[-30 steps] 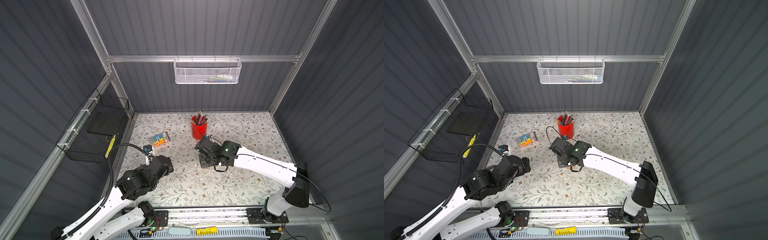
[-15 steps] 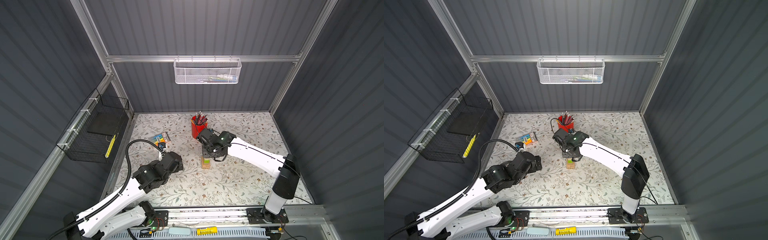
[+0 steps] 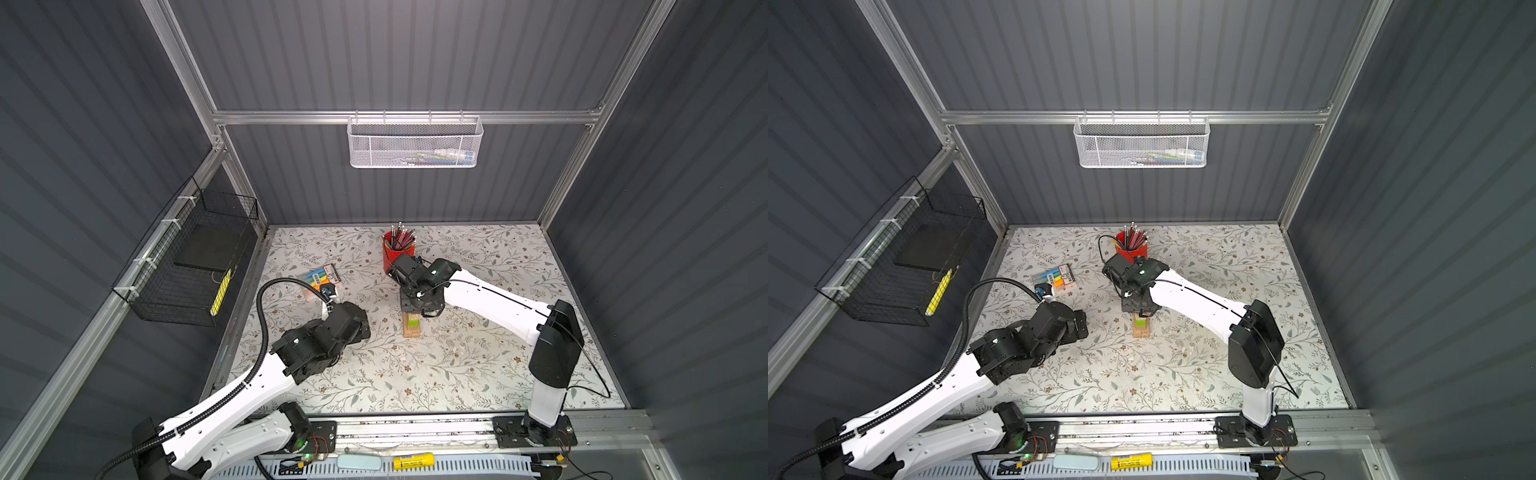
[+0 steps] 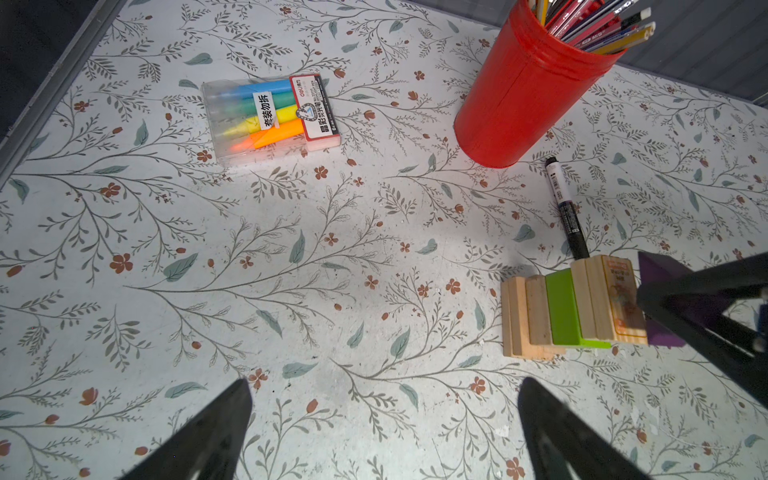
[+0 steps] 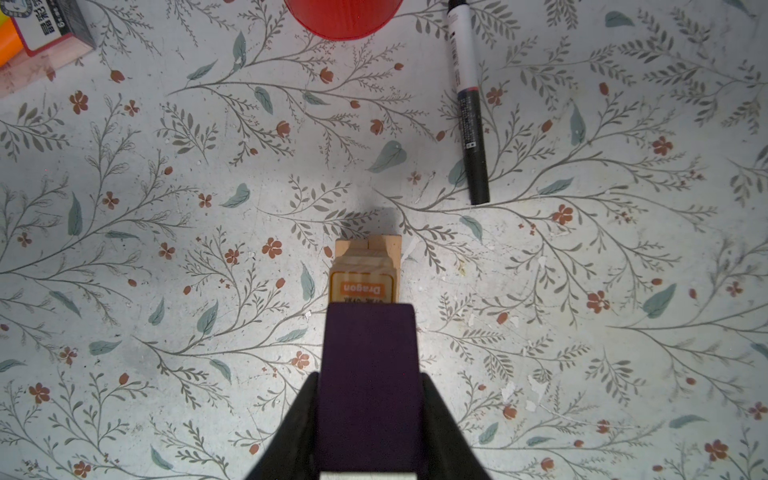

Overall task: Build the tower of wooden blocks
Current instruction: 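Lower the purple block onto the printed block and open the right gripper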

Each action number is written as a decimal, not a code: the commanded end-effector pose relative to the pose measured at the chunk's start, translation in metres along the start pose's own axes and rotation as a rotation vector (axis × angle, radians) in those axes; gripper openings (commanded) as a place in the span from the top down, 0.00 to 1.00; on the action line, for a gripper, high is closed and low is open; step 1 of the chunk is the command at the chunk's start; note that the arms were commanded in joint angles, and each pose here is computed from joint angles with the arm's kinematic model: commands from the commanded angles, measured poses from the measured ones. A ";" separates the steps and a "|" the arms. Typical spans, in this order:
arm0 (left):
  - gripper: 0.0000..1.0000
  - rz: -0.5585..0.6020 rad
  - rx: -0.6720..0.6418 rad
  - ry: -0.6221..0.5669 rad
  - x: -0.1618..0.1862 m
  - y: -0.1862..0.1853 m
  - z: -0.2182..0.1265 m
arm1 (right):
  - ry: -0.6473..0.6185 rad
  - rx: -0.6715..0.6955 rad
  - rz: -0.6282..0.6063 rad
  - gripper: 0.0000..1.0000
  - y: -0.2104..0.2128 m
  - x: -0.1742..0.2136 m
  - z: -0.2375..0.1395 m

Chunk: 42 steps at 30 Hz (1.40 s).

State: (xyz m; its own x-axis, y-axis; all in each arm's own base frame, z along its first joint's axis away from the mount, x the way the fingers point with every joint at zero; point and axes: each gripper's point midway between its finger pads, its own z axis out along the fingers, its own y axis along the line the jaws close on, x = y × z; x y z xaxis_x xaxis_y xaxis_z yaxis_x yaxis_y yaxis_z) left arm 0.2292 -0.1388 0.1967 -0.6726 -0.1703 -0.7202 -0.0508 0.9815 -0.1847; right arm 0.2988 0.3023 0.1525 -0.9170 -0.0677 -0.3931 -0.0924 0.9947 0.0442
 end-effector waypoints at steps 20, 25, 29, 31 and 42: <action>0.00 0.008 -0.050 0.009 0.006 0.011 0.005 | 0.040 0.021 -0.015 0.73 0.002 -0.001 0.014; 0.00 0.011 -0.053 0.012 0.006 0.012 0.004 | 0.048 0.039 -0.016 0.71 -0.002 0.002 0.017; 0.00 0.011 -0.052 0.011 0.006 0.012 0.004 | 0.057 0.041 -0.018 0.70 -0.001 0.003 0.021; 0.00 0.010 -0.054 0.011 0.006 0.012 0.004 | 0.059 0.036 -0.018 0.69 0.000 0.003 0.021; 0.00 0.014 -0.058 0.011 0.006 0.013 0.004 | 0.075 0.036 -0.019 0.54 0.000 0.006 0.026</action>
State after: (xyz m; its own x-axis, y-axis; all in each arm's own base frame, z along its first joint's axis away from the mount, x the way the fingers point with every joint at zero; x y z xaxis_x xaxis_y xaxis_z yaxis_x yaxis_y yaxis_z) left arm 0.2295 -0.1365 0.1918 -0.6776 -0.1675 -0.7161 -0.0613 0.9832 -0.1720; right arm 0.3022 0.3059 0.1286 -0.9369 -0.0909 -0.3375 -0.1014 0.9947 0.0136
